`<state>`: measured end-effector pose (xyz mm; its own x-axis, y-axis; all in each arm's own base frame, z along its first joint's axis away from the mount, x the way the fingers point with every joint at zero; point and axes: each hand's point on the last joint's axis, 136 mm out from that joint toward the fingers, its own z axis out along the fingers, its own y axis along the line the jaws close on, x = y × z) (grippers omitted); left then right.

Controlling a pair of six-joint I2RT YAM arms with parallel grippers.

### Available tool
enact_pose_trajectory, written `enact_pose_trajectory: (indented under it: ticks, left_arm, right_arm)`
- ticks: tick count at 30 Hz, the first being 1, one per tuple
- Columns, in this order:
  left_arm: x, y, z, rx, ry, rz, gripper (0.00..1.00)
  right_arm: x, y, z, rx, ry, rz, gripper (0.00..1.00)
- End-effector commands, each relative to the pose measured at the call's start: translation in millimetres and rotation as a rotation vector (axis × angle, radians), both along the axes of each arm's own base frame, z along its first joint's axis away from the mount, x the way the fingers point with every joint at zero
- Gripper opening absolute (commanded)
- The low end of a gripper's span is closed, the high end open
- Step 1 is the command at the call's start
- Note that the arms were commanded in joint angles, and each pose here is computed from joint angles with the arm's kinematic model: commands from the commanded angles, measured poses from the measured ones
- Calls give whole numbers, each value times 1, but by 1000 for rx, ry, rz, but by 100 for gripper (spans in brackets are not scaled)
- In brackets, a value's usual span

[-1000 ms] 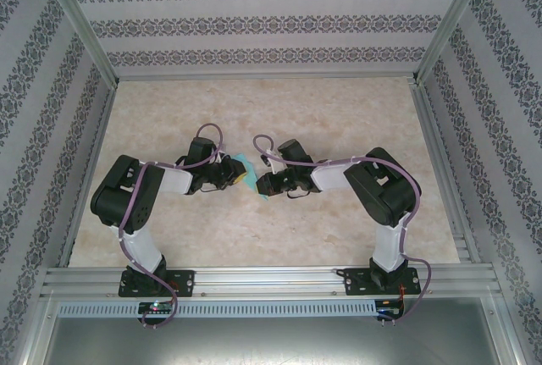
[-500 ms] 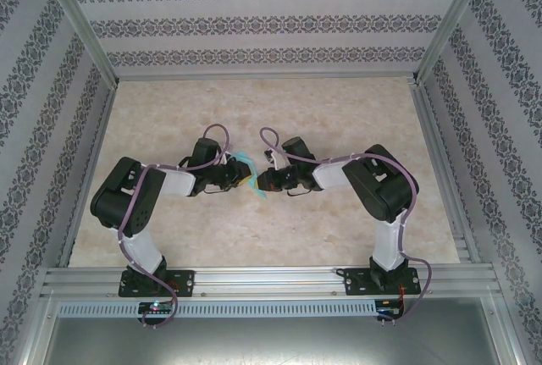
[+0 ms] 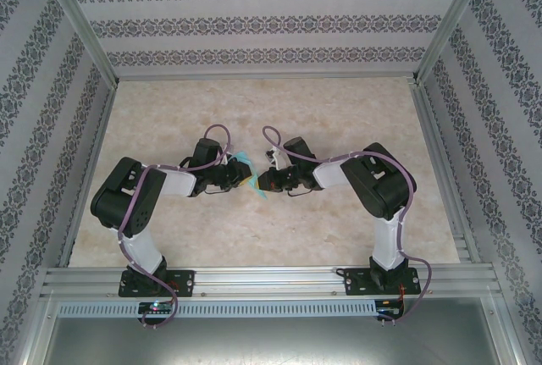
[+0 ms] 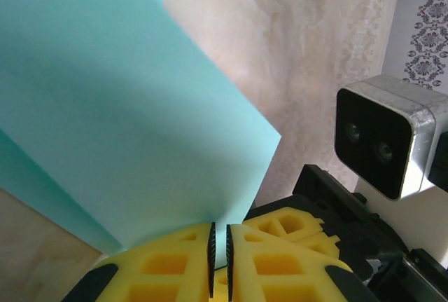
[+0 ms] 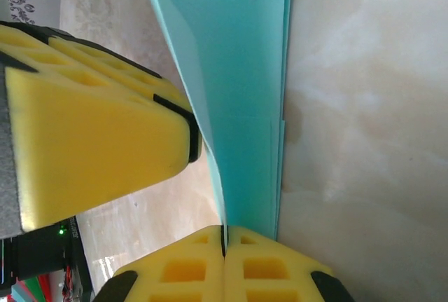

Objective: Fold a paper plane with a square sheet of paper (pick it up from the middle)

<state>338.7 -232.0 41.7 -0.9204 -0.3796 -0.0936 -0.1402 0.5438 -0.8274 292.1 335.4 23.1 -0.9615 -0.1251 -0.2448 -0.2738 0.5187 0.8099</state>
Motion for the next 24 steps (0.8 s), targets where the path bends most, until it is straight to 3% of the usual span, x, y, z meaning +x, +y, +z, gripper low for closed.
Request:
enact_pose_trajectory:
  ticks: [1, 16, 24]
  left_arm:
    - [-3, 0, -11, 33, 8, -7, 16]
    - [-8, 10, -29, 82, 63, 40, 15]
    - [-10, 13, -33, 95, 79, 52, 15]
  right_arm:
    - [-3, -4, -13, -26, 52, 5, 0]
    - [-5, -6, -22, -67, 65, 17, 3]
    - [-4, -6, -22, -79, 69, 22, 10]
